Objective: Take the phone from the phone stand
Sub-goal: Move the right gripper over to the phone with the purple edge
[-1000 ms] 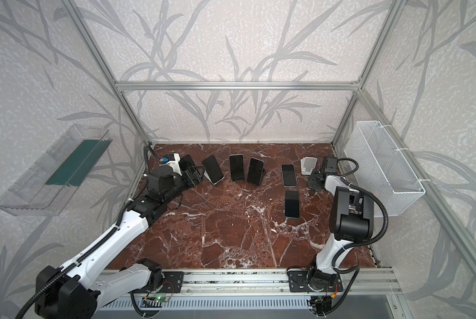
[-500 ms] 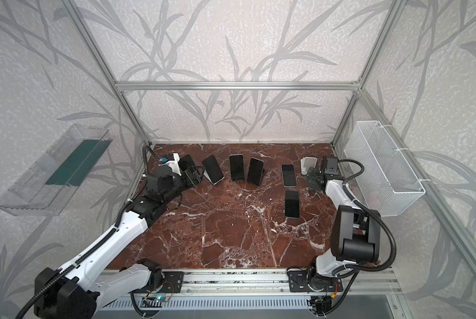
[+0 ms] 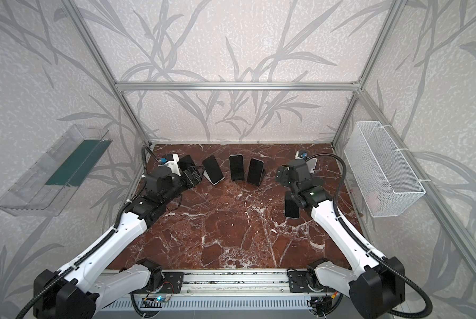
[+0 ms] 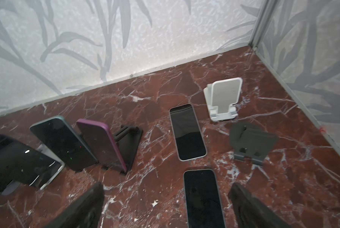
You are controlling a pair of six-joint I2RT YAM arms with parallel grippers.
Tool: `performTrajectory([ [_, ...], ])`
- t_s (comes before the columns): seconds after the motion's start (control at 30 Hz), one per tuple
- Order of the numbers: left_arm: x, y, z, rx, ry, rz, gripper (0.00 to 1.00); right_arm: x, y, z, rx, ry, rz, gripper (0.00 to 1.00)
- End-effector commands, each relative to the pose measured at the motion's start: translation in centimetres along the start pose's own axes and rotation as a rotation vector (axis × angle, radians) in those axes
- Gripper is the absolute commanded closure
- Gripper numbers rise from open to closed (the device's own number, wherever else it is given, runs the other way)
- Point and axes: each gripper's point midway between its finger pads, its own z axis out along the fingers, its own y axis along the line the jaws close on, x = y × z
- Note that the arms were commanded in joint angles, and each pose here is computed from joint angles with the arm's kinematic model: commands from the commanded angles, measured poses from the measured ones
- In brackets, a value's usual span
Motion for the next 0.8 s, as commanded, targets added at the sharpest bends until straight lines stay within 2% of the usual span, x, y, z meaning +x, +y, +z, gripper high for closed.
performTrajectory([
  [0.0, -1.0, -1.0, -0.7, 0.023, -0.024, 0.019, 0.17, -0.6, 1.9, 0.9, 0.089, -0.027, 0.019, 0.01],
  [0.27, -1.8, -0.5, -1.4, -0.007, -0.067, 0.054, 0.17, -1.1, 8.3, 4.3, 0.183, 0.002, 0.002, 0.01],
  [0.5, -1.5, -0.1, -1.1, -0.025, -0.06, 0.06, 0.17, -0.3, 10.0, 8.0, 0.255, 0.016, 0.012, 0.01],
  [0.77, -1.0, -0.6, -0.6, 0.015, -0.038, 0.042, 0.17, 0.3, 11.5, 10.2, 0.279, 0.014, 0.012, 0.01],
])
